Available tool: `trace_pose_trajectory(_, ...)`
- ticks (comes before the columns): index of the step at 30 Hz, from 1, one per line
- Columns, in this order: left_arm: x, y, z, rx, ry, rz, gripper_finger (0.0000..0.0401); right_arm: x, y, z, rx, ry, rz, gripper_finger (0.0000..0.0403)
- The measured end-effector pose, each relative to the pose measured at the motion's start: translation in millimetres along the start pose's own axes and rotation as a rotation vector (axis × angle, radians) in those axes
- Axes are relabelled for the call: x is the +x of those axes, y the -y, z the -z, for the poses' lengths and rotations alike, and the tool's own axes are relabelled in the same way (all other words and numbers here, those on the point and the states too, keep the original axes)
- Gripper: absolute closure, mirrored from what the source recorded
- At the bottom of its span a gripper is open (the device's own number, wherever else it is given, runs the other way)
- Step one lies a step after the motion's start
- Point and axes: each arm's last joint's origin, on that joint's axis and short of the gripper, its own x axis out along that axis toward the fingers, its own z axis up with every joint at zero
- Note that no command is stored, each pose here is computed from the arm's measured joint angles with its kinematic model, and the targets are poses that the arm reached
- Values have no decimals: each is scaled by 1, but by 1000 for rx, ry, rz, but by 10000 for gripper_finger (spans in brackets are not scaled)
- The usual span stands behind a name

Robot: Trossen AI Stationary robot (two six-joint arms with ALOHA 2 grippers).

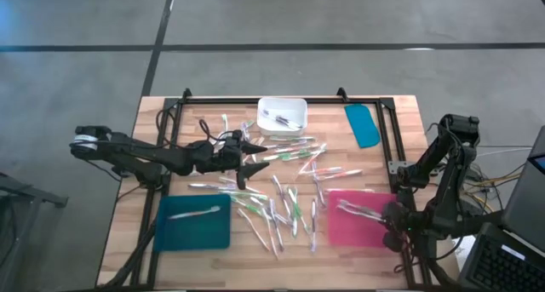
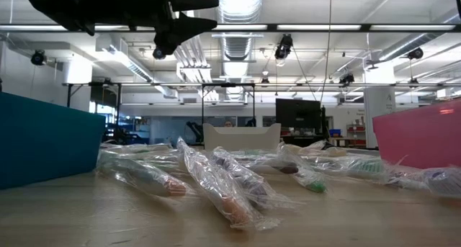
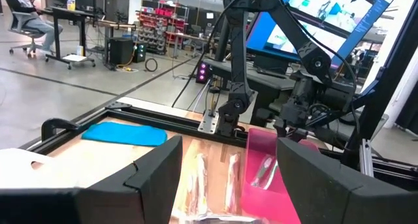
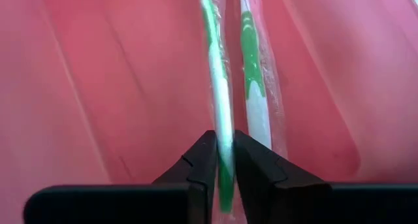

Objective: Pick & Place Toothbrushes
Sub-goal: Put the green toothbrush into the pink bin, then put the orange toothbrush into the blue bin

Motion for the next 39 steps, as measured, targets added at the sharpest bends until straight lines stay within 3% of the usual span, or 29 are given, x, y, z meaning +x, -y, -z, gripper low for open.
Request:
trace_pose_trajectory(13, 0, 0, 0, -4, -2, 3, 149, 0, 0, 0, -38, -6, 1, 274)
trace_pose_trajectory(21, 0, 0, 0, -6, -1, 2, 149, -2, 1, -1, -47, -2, -9, 255)
trace_pose_trajectory(29, 0, 0, 0, -7, -1, 0, 149, -12, 0, -9, -54, 70, -87, 278)
trace_pose_trajectory(39, 0, 0, 0, -7, -1, 0, 149, -50, -2, -35, -124, 396, -294, 323)
